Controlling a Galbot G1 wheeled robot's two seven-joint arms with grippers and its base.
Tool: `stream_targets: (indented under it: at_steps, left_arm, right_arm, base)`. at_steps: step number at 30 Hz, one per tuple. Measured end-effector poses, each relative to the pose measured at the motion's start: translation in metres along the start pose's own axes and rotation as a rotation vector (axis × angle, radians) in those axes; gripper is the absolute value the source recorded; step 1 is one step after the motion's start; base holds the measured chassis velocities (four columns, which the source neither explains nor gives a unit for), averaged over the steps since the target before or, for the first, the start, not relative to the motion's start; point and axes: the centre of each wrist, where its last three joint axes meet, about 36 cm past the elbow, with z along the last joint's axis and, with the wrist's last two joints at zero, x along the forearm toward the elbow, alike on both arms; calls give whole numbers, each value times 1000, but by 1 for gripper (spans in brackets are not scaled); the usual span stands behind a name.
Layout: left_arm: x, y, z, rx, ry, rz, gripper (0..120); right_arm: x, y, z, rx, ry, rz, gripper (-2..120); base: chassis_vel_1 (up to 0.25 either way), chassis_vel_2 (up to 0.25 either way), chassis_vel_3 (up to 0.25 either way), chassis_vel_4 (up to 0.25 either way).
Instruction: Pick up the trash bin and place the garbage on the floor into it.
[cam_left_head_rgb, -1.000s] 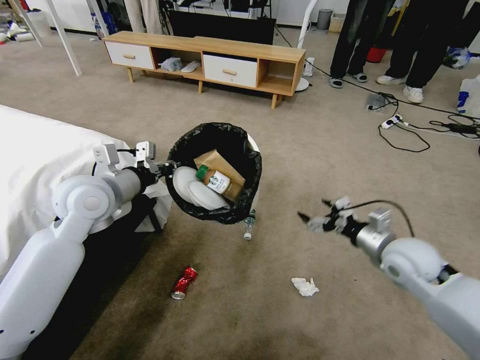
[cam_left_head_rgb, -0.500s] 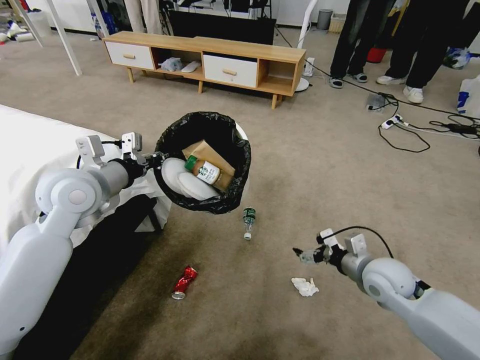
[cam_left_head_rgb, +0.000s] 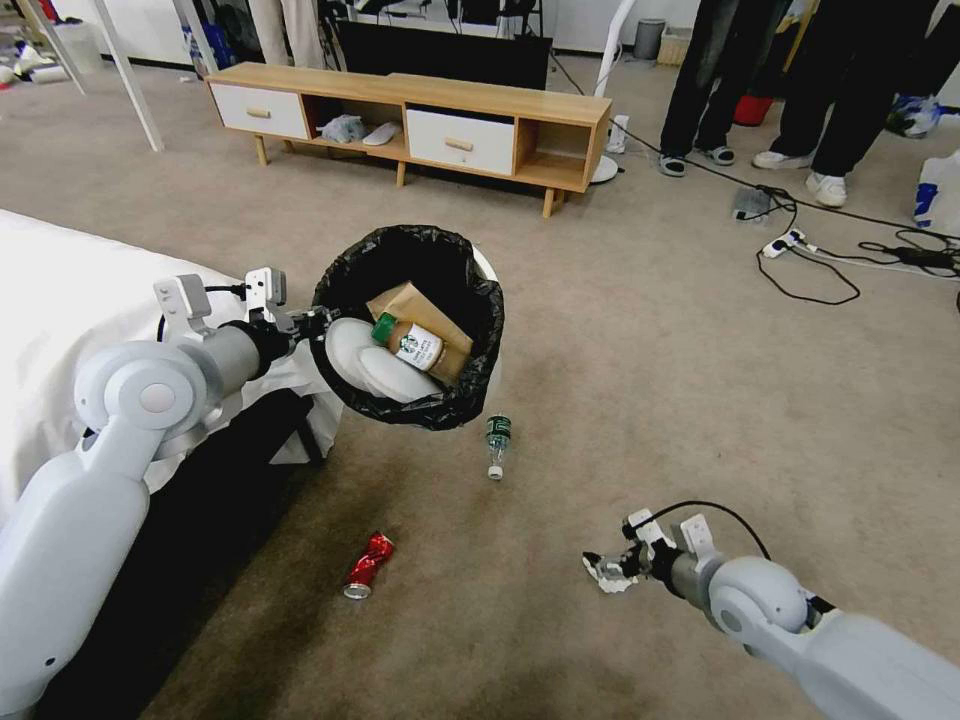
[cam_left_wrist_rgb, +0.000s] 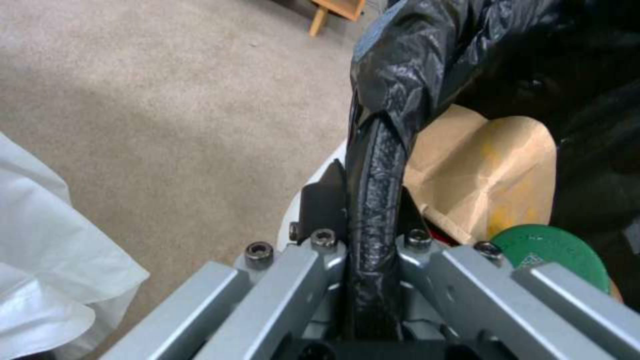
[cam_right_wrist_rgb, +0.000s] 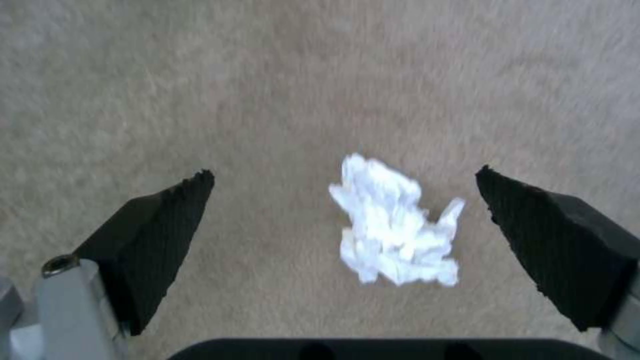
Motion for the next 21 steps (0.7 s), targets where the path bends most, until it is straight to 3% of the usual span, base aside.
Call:
stream_targets:
  at_steps: [21]
  left_arm:
    - [1,-1,0,3,-3,8,2]
  right_arm:
    - [-38,-14,24,-26,8,24,100]
  base:
    - [0,0,0,0]
